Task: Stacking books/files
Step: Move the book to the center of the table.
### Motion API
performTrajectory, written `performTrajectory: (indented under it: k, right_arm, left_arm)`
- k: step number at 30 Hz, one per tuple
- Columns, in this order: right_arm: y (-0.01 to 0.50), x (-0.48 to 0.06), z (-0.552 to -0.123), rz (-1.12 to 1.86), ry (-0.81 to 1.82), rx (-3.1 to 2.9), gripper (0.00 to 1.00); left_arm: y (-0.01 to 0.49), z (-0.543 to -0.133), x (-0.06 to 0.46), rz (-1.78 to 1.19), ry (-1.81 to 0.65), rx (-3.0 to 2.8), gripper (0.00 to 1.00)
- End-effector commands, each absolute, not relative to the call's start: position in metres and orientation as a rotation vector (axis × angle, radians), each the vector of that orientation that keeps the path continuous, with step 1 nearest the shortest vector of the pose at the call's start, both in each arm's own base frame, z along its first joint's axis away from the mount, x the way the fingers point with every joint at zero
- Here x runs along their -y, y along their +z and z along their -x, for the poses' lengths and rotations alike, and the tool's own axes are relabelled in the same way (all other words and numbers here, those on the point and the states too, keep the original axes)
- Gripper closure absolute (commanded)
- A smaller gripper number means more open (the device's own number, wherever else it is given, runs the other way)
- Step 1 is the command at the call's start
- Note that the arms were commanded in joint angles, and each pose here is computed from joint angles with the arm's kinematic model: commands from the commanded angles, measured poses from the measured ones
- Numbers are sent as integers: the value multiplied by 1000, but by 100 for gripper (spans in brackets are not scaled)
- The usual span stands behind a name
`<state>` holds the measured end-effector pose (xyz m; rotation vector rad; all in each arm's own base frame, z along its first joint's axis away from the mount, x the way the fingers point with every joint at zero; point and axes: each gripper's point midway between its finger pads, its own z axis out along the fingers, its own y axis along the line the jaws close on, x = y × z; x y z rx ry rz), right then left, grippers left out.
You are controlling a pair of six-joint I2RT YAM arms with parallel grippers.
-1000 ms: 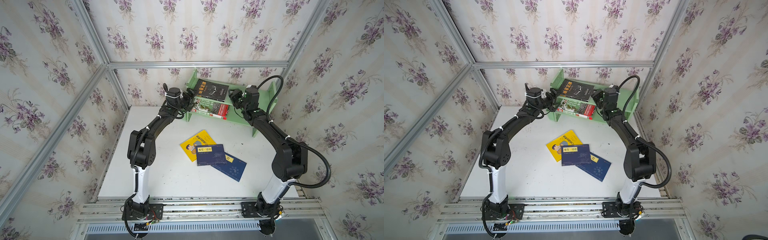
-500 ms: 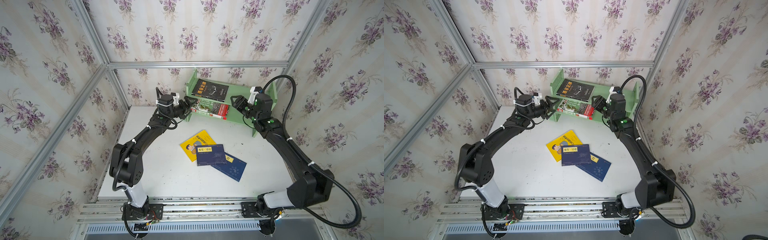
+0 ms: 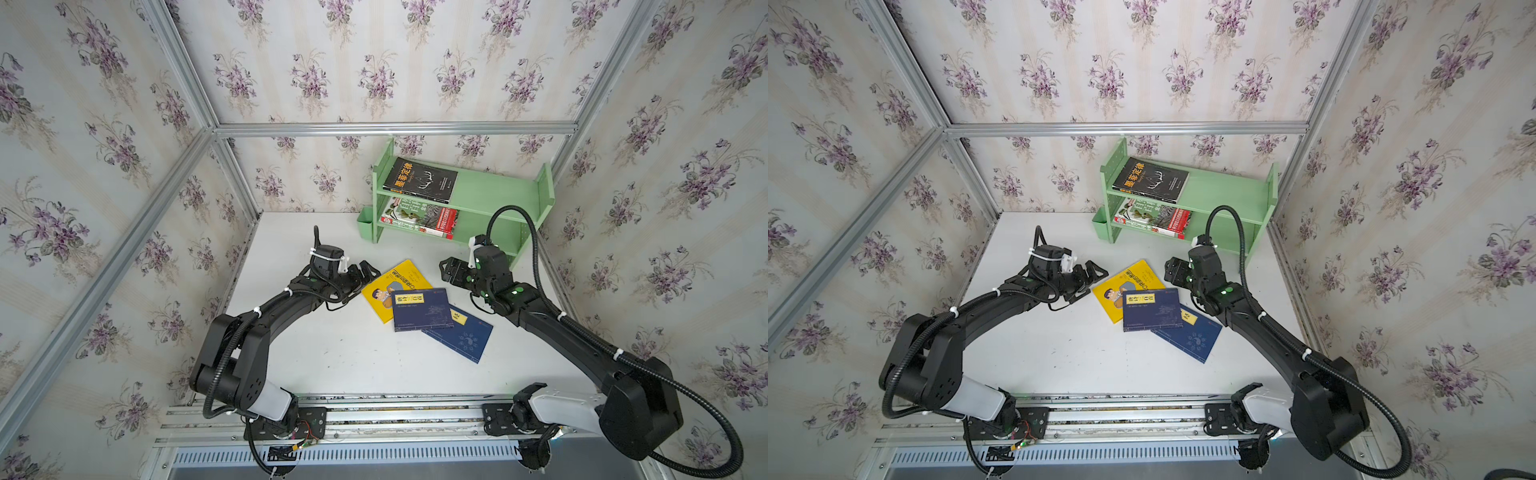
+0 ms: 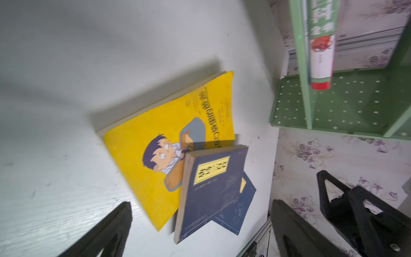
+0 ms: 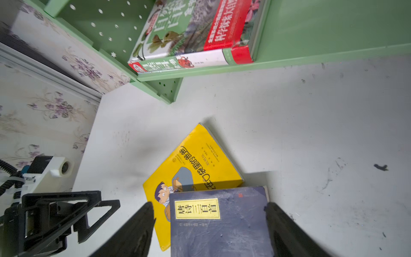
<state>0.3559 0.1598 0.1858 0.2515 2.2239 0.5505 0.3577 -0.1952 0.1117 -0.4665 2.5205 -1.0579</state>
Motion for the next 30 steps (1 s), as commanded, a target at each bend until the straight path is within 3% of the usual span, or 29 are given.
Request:
performTrajectory:
  k: [1, 12, 30]
  right_arm:
    - [179, -170, -370, -207, 503, -2184, 17]
    - [116, -198, -410, -161, 482, -2251, 16]
    - [41, -233, -426, -97, 547, -2441, 24]
  left_arm:
    - [93, -355, 190, 516, -1017, -2572, 0]
    - [48, -345, 189, 739, -1006, -2678, 0]
    - [40, -358, 206, 792, -1082, -2666, 0]
